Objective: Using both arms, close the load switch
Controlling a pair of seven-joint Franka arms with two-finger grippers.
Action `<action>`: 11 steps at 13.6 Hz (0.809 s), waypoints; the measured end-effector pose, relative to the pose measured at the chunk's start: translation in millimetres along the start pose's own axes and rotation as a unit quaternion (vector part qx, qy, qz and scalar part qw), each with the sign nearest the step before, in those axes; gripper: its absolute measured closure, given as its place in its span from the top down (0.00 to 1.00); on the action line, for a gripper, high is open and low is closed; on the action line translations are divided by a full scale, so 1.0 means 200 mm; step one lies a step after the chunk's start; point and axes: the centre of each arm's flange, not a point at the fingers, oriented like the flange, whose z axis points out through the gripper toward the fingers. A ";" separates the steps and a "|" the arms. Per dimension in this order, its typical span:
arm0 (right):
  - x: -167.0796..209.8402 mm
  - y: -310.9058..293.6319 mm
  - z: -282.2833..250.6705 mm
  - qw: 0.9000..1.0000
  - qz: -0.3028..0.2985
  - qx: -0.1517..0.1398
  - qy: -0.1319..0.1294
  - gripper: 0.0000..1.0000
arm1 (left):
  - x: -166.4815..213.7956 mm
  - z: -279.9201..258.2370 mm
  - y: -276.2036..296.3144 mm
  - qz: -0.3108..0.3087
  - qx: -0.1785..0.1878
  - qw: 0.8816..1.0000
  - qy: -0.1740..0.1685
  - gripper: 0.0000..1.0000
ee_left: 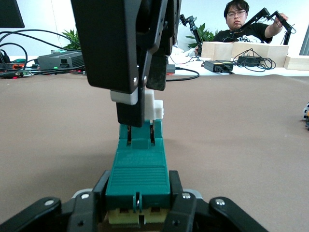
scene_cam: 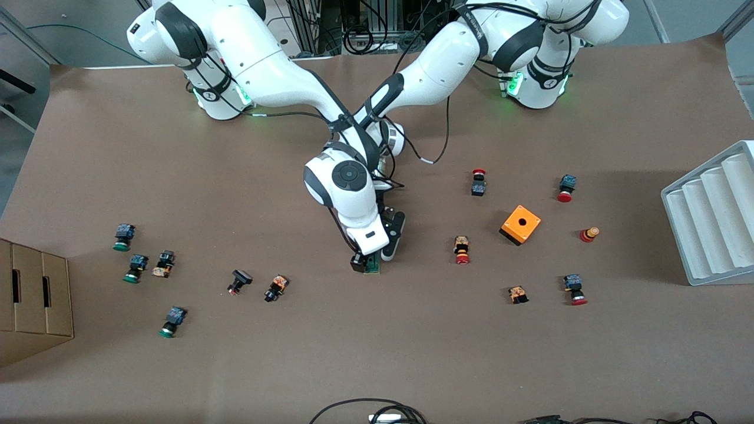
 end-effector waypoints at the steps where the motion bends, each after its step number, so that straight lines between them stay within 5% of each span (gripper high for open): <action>1: 0.00 0.00 0.00 1.000 0.000 0.000 0.000 0.74 | 0.00 0.00 0.00 0.000 0.000 1.000 0.000 0.54; 11: 0.02 0.04 -0.04 1.000 0.002 -0.009 0.009 0.75 | 0.00 0.00 0.00 0.000 0.000 1.000 0.000 0.52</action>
